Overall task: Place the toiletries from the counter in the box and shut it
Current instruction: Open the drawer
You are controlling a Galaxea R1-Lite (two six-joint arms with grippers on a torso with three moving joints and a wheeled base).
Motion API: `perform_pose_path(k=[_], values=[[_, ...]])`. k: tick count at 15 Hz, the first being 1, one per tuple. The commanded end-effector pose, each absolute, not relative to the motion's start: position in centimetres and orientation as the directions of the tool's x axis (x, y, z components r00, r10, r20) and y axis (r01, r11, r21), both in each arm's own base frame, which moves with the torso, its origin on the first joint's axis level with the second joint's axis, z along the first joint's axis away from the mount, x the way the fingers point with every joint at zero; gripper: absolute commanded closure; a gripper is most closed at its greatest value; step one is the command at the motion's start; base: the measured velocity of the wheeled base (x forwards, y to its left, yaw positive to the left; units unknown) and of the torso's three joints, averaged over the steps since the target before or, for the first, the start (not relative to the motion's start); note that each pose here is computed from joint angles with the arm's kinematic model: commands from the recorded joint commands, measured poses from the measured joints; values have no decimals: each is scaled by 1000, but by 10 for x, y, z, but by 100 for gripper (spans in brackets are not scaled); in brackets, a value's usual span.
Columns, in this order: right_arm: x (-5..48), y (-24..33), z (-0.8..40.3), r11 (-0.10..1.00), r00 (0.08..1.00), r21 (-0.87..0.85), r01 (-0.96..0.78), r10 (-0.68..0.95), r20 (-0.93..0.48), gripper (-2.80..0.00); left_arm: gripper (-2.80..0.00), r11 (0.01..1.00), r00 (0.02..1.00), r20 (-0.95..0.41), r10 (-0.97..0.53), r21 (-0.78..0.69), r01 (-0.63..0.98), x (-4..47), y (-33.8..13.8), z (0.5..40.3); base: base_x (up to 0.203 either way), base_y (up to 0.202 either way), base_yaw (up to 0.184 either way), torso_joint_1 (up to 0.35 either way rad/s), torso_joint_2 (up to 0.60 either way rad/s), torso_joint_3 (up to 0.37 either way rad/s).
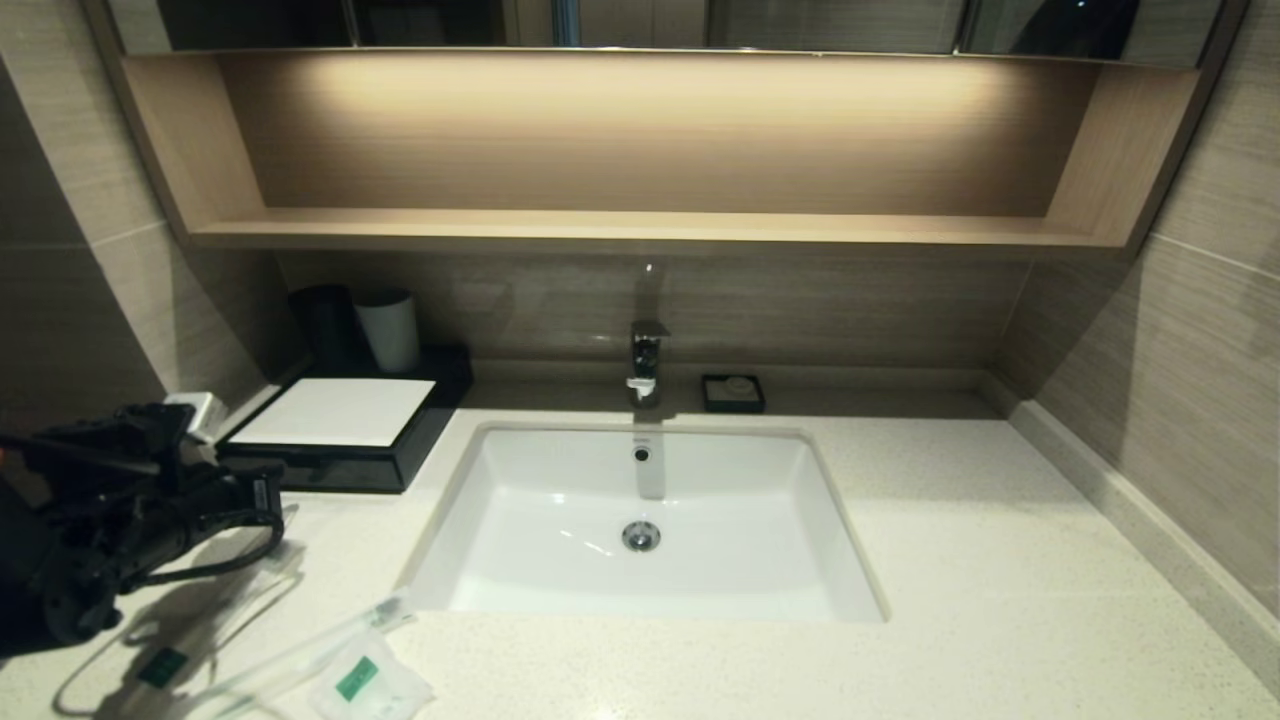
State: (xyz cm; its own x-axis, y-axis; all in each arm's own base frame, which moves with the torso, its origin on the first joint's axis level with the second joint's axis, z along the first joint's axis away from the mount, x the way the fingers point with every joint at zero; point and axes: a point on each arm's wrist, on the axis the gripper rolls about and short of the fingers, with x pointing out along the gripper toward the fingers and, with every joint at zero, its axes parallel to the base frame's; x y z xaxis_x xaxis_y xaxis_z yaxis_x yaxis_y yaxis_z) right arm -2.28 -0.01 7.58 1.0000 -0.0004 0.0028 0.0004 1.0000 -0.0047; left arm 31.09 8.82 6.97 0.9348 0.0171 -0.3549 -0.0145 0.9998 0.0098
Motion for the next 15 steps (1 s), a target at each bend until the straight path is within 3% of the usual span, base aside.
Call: perform_pose_path(k=[1,15], values=[[-23,0,75,1000,1000,-5,0,0,3,0,0,1000,937,-349,15,11,-12,311,88,70,0,0,0,0,0,0],[-23,0,76,1000,1000,-5,0,0,5,0,0,1000,938,-346,1,12,3,321,86,60,0,0,0,0,0,0]])
